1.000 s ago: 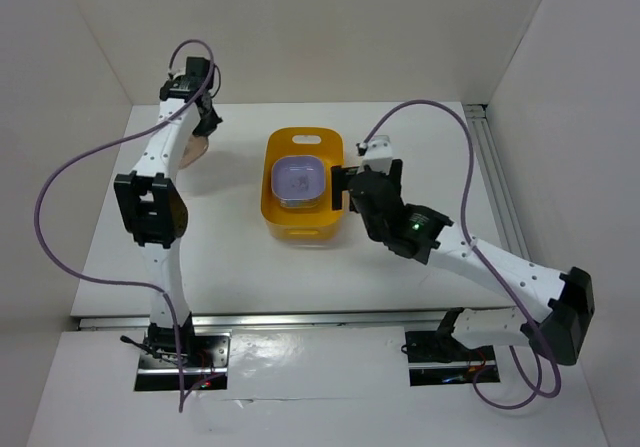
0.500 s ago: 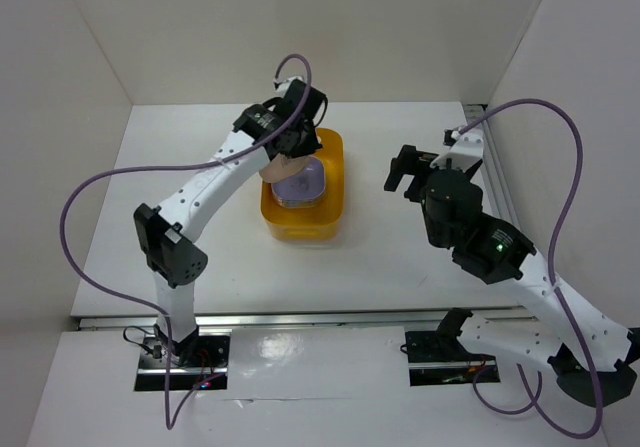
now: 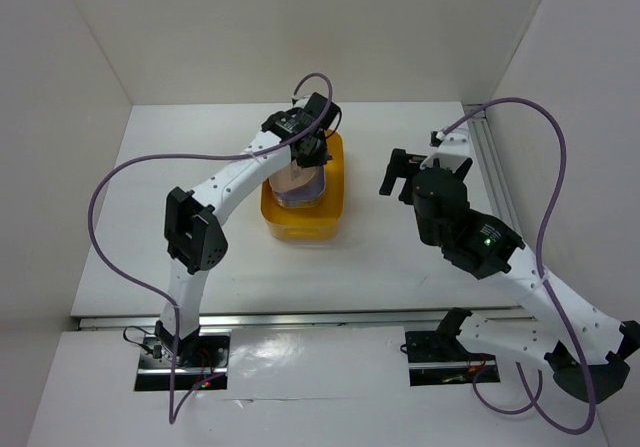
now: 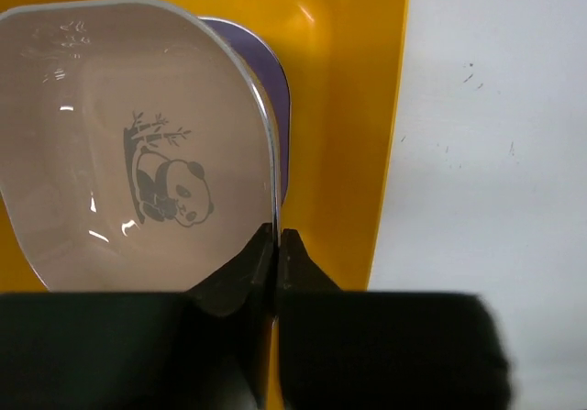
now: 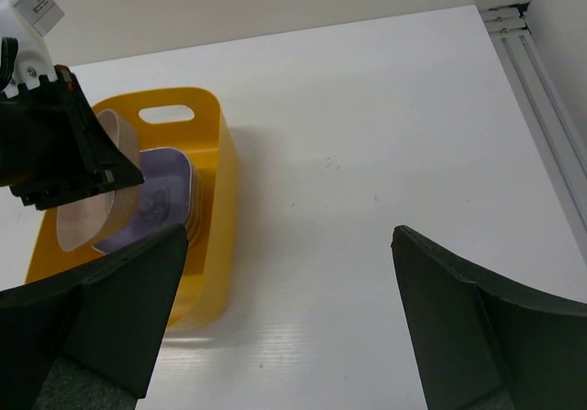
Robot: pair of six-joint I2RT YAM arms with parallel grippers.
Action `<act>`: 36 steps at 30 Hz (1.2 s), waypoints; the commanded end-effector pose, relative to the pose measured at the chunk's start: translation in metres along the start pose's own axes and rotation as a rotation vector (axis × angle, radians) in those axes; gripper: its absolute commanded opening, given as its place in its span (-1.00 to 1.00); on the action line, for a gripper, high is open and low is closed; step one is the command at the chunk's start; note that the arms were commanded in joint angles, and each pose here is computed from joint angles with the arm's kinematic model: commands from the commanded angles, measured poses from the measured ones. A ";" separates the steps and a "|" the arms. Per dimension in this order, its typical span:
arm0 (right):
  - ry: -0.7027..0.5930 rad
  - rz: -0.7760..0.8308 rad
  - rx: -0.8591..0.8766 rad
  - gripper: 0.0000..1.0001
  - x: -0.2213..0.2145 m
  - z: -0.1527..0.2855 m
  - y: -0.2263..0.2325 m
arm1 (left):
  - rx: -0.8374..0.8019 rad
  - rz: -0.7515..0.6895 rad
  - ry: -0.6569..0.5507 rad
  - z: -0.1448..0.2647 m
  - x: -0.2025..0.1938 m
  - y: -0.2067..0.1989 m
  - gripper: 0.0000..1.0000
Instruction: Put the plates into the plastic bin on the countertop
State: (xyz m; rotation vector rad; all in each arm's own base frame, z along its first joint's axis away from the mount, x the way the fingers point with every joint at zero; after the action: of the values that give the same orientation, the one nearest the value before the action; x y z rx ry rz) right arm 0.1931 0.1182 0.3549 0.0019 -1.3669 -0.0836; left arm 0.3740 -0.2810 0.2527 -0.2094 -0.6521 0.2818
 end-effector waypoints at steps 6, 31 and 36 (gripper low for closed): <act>0.012 -0.011 0.035 0.99 -0.006 -0.006 0.009 | -0.035 -0.024 -0.033 -0.011 0.014 -0.002 0.63; 0.110 -0.007 0.014 0.99 -0.003 0.030 -0.031 | -0.111 0.002 -0.367 0.222 -0.068 0.183 1.00; 0.083 -0.050 0.063 0.99 -0.019 0.045 -0.048 | -0.050 0.086 -0.380 0.221 -0.094 0.230 1.00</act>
State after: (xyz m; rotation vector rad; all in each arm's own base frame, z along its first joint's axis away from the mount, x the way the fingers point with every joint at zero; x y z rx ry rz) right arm 0.1557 0.0868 0.3498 0.0699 -1.2871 -0.0662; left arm 0.1293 -0.0871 0.3132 -0.2579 -1.0152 0.3023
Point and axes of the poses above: each gripper's point midway between its finger pads, its own z axis back along the fingers, its own y axis along the line the jaws close on, x = y × z, the point moved 8 cm from there along z, back along the fingers, and after that the axes turned 6 degrees about z, right-handed, at the moved point
